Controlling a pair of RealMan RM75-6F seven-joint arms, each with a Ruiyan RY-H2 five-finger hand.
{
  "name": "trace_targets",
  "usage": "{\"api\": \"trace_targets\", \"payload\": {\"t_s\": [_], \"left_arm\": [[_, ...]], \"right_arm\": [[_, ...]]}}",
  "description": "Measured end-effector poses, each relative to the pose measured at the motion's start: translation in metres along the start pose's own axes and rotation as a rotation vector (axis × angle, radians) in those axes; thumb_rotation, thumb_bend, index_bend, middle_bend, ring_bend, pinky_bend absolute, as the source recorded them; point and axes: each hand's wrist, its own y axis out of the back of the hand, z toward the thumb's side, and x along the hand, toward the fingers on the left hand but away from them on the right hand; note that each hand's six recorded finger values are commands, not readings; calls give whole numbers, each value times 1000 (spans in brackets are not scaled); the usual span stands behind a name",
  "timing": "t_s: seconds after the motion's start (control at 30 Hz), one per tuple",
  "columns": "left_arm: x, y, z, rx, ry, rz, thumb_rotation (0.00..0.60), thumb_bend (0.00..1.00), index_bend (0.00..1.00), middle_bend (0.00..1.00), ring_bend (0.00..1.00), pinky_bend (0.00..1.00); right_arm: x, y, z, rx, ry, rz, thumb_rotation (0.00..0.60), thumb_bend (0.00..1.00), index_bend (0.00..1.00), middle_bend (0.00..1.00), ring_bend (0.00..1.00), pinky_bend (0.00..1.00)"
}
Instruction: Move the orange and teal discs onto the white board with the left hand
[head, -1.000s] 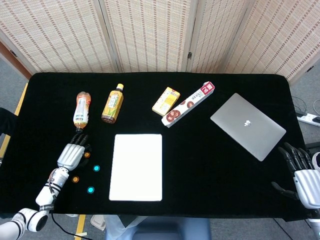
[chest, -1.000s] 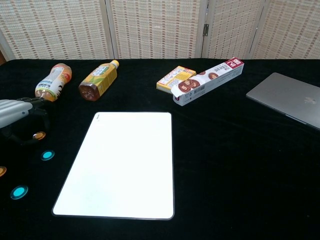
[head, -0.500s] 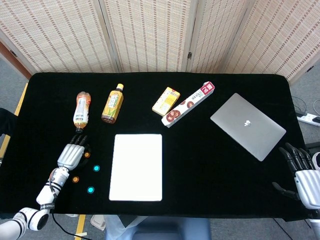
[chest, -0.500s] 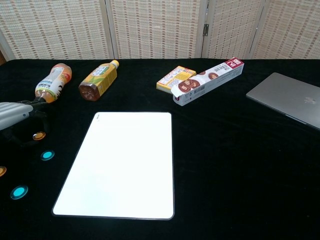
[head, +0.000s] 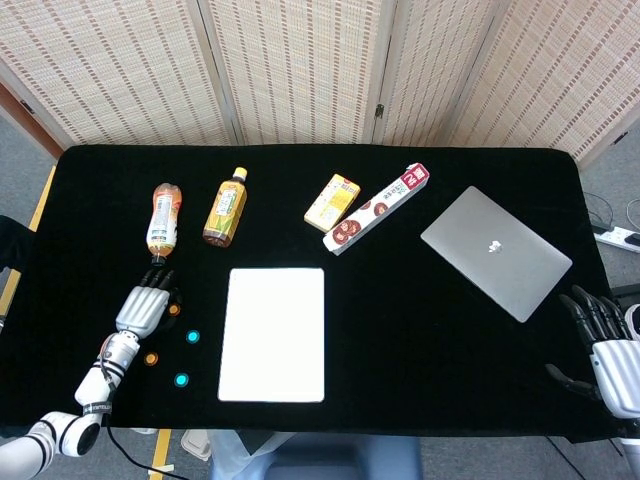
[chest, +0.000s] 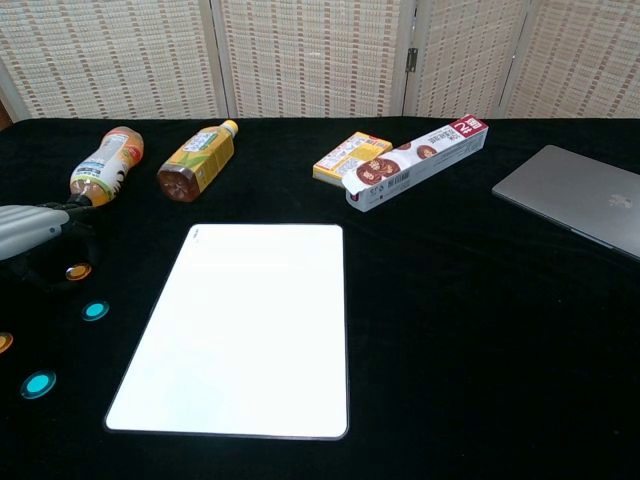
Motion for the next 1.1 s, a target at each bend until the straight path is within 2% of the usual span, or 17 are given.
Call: {"api": "trace_targets", "payload": {"t_s": [0.43,0.67,0.87,1.1], "left_arm": [[1,-1,-4,8,23,-7,600,434,502,80,0,0],[-3,3,-1,7,7,11,600,445,519,80,0,0],[-6,13,14,1,-36,36,600,445,518,80,0,0],[-2,30,53,-10,-128,59,600,446,517,80,0,0]], "right_arm": [[1,0,1,-1,2,-1,600,209,0,0,0,0],[1,0,1,0,3,-3,600,209,0,0,0,0],[2,2,0,1,2,-8,600,209,0,0,0,0],[4,2,-4,0,-10,-10,600,209,0,0,0,0]]}}
